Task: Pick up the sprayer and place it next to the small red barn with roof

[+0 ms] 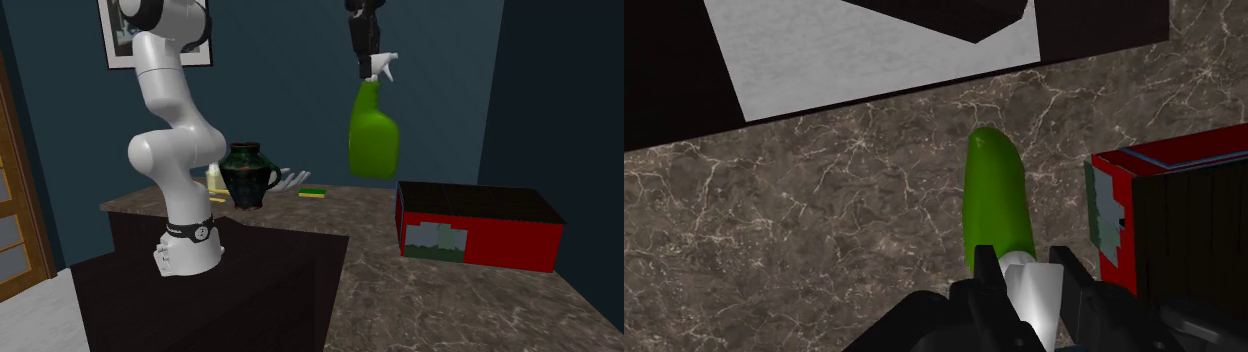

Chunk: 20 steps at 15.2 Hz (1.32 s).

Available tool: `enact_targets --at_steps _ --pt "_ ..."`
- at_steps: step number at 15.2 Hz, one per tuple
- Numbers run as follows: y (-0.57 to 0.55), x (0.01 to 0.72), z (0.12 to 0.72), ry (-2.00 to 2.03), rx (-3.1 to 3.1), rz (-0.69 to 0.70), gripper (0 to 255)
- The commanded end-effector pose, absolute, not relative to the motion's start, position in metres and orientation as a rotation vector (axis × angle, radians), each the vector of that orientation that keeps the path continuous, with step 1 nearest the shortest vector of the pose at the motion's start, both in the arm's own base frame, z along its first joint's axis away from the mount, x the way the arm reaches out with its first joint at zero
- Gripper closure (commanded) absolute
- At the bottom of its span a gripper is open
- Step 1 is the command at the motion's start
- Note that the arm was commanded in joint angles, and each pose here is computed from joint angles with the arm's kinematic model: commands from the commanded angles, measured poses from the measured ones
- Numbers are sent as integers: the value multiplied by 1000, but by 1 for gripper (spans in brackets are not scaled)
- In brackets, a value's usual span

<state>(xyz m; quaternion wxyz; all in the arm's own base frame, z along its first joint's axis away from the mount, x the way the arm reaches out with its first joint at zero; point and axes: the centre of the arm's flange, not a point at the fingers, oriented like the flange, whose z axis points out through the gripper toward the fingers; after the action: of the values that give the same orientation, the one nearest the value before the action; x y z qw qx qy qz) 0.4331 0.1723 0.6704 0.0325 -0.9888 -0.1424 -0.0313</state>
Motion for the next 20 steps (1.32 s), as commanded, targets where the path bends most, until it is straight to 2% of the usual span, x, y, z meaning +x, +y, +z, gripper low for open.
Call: enact_targets --at_steps 1,20 --pt "197 420 668 -436 -3044 -97 255" --pt "415 296 669 -436 -3044 -97 255"
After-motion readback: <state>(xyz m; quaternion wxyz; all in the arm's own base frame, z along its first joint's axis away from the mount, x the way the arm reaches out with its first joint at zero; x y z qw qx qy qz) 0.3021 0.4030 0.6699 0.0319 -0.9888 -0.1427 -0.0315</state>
